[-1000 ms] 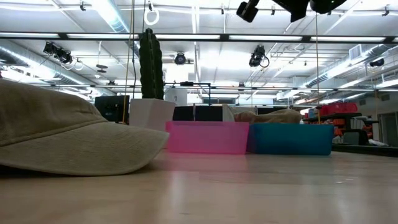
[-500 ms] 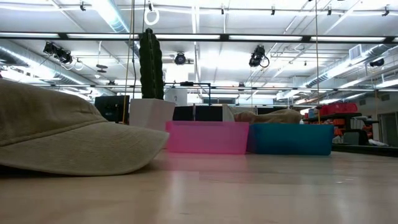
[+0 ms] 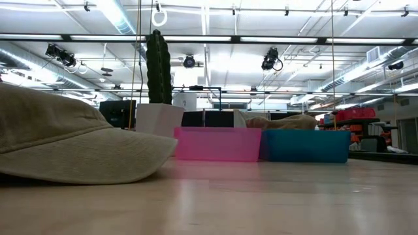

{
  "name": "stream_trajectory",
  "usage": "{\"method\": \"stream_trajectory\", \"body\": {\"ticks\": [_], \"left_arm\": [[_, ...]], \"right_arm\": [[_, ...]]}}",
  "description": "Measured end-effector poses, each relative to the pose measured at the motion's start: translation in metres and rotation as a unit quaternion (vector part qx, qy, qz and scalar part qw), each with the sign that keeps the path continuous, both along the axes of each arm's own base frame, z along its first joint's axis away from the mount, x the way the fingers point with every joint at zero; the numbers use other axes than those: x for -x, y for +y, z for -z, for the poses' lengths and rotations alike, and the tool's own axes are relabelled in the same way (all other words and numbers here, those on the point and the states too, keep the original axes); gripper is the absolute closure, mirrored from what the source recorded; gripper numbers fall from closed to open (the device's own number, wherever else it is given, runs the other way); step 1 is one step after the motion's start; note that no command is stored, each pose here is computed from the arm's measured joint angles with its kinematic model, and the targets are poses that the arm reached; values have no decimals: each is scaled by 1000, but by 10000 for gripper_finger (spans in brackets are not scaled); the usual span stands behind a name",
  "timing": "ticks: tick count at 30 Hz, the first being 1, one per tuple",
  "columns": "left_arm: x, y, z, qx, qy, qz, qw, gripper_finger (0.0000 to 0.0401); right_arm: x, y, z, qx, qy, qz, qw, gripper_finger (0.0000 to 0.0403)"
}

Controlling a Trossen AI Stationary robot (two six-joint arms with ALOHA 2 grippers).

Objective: Pick & Place hat
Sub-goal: Put the right blue cap into the pink bin

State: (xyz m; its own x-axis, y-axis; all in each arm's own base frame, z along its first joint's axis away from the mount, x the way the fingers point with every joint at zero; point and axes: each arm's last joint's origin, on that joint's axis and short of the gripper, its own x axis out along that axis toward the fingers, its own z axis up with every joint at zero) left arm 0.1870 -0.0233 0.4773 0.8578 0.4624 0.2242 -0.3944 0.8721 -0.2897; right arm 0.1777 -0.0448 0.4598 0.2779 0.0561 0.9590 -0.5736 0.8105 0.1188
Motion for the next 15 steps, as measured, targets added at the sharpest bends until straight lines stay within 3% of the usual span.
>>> {"method": "stream_trajectory", "body": {"ticks": [9,15], "left_arm": [[-41,1,-17,-132,-150,-42,979,192],[-67,12,-9,-150,-192,-36,969,192]], "right_arm": [[-20,5,8,16,73,-1,997,397],[-34,8,15,27,127,-22,991,397]]}}
